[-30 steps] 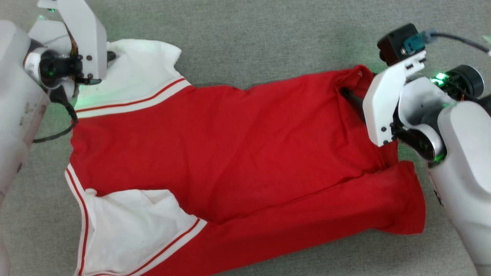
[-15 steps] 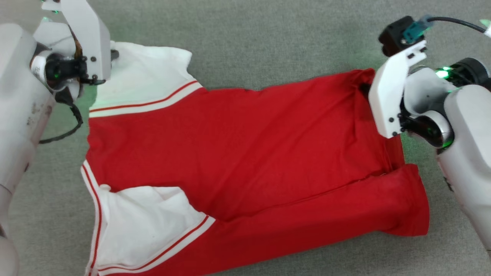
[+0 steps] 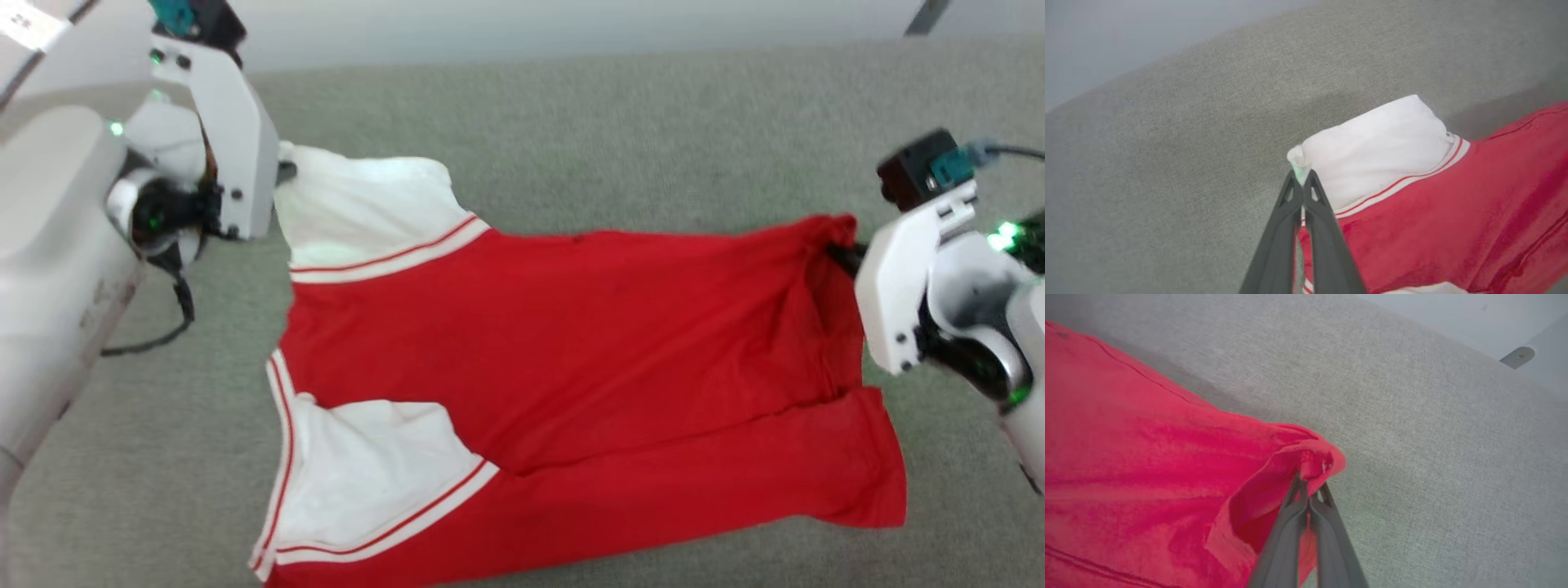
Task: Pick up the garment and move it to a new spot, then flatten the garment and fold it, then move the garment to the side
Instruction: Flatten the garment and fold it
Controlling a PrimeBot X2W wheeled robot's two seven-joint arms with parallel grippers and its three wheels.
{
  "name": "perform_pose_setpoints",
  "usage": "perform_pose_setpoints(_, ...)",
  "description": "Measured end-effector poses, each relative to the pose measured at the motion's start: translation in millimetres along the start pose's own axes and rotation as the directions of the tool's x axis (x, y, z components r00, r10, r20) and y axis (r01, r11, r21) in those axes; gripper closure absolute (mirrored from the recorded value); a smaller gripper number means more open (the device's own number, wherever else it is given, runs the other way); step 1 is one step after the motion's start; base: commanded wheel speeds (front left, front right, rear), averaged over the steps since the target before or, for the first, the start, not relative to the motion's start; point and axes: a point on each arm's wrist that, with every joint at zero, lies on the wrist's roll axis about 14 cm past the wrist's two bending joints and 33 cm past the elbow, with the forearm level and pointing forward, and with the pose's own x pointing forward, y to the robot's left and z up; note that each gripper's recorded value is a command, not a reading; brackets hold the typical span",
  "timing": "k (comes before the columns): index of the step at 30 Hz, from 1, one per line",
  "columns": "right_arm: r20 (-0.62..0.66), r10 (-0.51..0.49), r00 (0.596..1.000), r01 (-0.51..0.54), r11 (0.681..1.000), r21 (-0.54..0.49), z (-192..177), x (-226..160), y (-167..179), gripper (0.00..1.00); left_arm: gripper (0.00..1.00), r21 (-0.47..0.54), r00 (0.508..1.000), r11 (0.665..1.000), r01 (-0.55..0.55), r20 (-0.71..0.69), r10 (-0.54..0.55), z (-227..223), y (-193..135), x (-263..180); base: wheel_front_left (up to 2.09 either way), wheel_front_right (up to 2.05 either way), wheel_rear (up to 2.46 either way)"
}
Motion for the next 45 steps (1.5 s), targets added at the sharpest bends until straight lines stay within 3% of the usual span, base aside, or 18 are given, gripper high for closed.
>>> perform_pose_setpoints(8,0.012,0.043,0.999,-0.042,0.999,-0.031,-15,-40,16,1.00,1.00,0.041,1.000,0.999,-0.016,0.007,0.016,-33,-12,-58,0.00,0.00,0.00)
perform_pose_setpoints(17,-0.054,0.100,0.994,-0.102,0.994,-0.036,-57,-67,39,1.00,1.00,-0.009,0.998,1.000,0.023,-0.060,-0.023,-116,-50,-102,0.00,0.00,0.00)
perform_pose_setpoints(23,-0.117,0.116,0.986,-0.117,0.993,-0.001,-86,-66,49,1.00,1.00,-0.076,0.988,0.995,0.063,-0.139,-0.073,-167,-69,-100,0.00,0.00,0.00)
perform_pose_setpoints(31,-0.181,0.141,0.973,-0.131,0.989,0.066,-111,-58,62,1.00,1.00,-0.166,0.971,0.981,0.100,-0.201,-0.133,-193,-80,-76,0.00,0.00,0.00)
perform_pose_setpoints(32,-0.188,0.145,0.971,-0.133,0.988,0.073,-112,-57,64,1.00,0.77,-0.173,0.970,0.980,0.095,-0.205,-0.130,-195,-79,-74,0.00,0.00,0.00)
perform_pose_setpoints(33,-0.192,0.146,0.970,-0.134,0.988,0.073,-112,-57,65,1.00,0.70,-0.181,0.969,0.979,0.093,-0.211,-0.131,-197,-78,-73,0.00,0.00,0.00)
perform_pose_setpoints(34,-0.196,0.143,0.970,-0.131,0.989,0.074,-113,-56,65,0.90,0.66,-0.187,0.967,0.978,0.092,-0.216,-0.133,-199,-78,-71,0.00,0.00,0.00)
perform_pose_setpoints(35,-0.194,0.141,0.971,-0.129,0.989,0.072,-111,-56,65,0.78,0.50,-0.186,0.968,0.978,0.097,-0.212,-0.136,-199,-79,-71,0.00,0.00,0.00)
perform_pose_setpoints(36,-0.188,0.139,0.972,-0.128,0.989,0.070,-108,-57,65,0.67,0.03,-0.189,0.971,0.978,0.094,-0.199,-0.132,-196,-78,-70,0.00,0.00,0.00)
perform_pose_setpoints(37,-0.184,0.139,0.973,-0.128,0.989,0.069,-107,-57,65,0.56,0.00,-0.189,0.973,0.977,0.096,-0.188,-0.132,-194,-78,-70,0.00,0.00,0.00)
perform_pose_setpoints(38,-0.181,0.140,0.973,-0.130,0.989,0.063,-105,-58,66,0.16,0.00,-0.190,0.975,0.977,0.092,-0.183,-0.128,-193,-77,-70,0.00,0.00,0.00)
perform_pose_setpoints(39,-0.177,0.140,0.974,-0.131,0.990,0.058,-103,-59,67,0.00,0.00,-0.190,0.977,0.978,0.090,-0.175,-0.124,-192,-77,-71,0.00,0.00,0.00)
perform_pose_setpoints(45,-0.110,0.127,0.986,-0.122,0.991,0.049,-84,-70,62,0.00,0.00,-0.187,0.991,0.979,0.087,-0.086,-0.105,-176,-74,-83,0.00,0.00,0.00)
